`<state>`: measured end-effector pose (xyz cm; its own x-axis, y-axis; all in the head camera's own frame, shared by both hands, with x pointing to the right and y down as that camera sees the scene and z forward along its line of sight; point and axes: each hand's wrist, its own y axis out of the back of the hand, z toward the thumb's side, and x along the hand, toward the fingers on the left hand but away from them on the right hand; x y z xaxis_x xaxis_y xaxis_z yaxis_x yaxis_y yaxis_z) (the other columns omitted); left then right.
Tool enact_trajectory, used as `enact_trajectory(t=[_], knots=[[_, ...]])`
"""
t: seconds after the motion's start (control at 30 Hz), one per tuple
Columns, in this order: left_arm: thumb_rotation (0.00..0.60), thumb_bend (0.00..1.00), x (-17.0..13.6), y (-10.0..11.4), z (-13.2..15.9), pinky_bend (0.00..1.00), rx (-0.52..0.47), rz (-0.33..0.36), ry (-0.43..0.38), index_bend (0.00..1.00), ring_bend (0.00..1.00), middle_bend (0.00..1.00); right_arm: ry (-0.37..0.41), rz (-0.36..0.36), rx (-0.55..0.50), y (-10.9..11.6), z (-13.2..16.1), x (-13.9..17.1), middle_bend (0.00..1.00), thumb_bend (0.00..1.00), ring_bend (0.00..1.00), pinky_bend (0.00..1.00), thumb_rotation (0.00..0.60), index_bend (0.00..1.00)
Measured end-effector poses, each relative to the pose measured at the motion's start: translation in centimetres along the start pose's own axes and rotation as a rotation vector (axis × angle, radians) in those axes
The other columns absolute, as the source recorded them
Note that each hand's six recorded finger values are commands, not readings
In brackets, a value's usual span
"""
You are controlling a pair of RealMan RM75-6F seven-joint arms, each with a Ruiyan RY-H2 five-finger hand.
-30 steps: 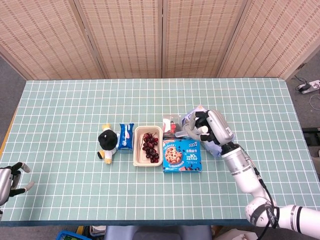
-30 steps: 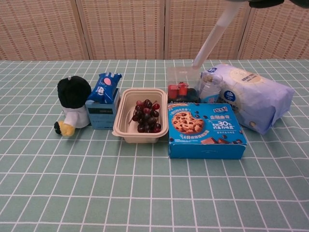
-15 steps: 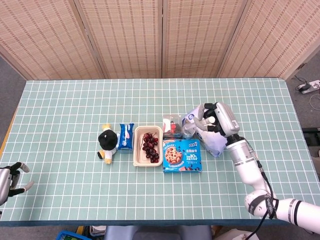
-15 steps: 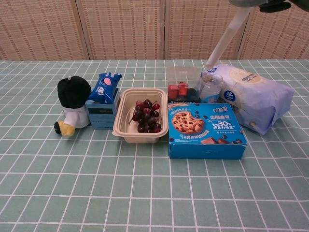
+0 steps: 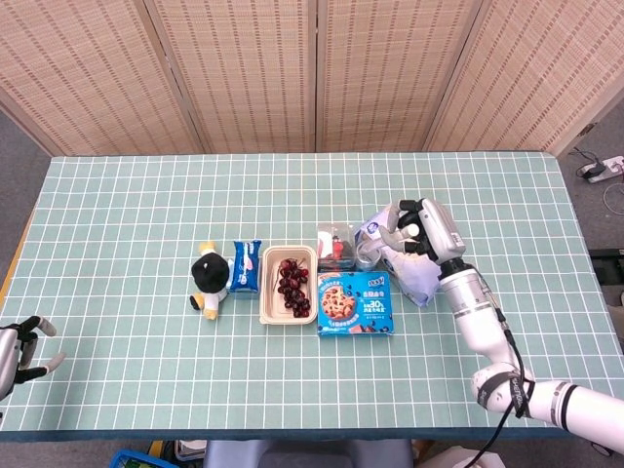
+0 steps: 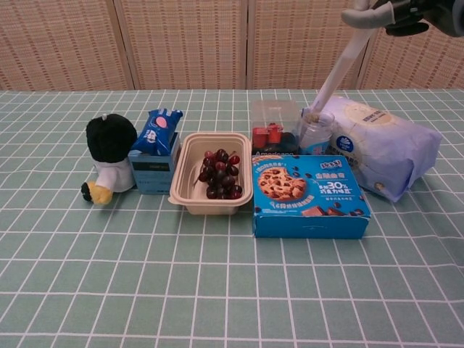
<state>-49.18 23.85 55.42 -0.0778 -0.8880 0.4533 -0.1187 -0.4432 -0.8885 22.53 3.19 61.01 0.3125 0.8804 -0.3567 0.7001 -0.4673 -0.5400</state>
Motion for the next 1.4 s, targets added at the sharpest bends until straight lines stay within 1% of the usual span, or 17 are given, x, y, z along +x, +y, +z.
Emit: enact_trajectory(t=[0.43,1.0,1.17,1.27,1.4], knots=[[0.600,0.07,0.0,0.0,-0.1,0.62,-0.003,-0.001,0.001,0.64,0.62,0.87,-0.046,0.025,0.005,-1.4,-2.1,-0.8,1.00,0.54,1.00,1.00,0.600,0.80],[0.600,0.07,-0.1,0.0,0.1,0.62,-0.002,-0.003,-0.006,0.64,0.62,0.87,-0.111,0.071,-0.002,-4.2,-4.8,-2.1,1.00,0.54,1.00,1.00,0.600,0.80],[0.600,0.07,-0.2,0.0,0.1,0.62,0.000,-0.005,-0.005,0.64,0.62,0.87,-0.124,0.080,-0.009,-4.6,-5.4,-2.2,1.00,0.51,1.00,1.00,0.600,0.80],[0.600,0.07,-0.2,0.0,0.1,0.62,-0.001,-0.004,-0.005,0.64,0.62,0.87,-0.130,0.086,-0.012,-4.8,-5.7,-2.4,1.00,0.47,1.00,1.00,0.600,0.76],[0.600,0.07,-0.2,0.1,0.1,0.62,-0.003,-0.003,-0.006,0.64,0.62,0.87,-0.134,0.102,-0.012,-5.1,-5.8,-2.4,1.00,0.41,1.00,1.00,0.600,0.65]])
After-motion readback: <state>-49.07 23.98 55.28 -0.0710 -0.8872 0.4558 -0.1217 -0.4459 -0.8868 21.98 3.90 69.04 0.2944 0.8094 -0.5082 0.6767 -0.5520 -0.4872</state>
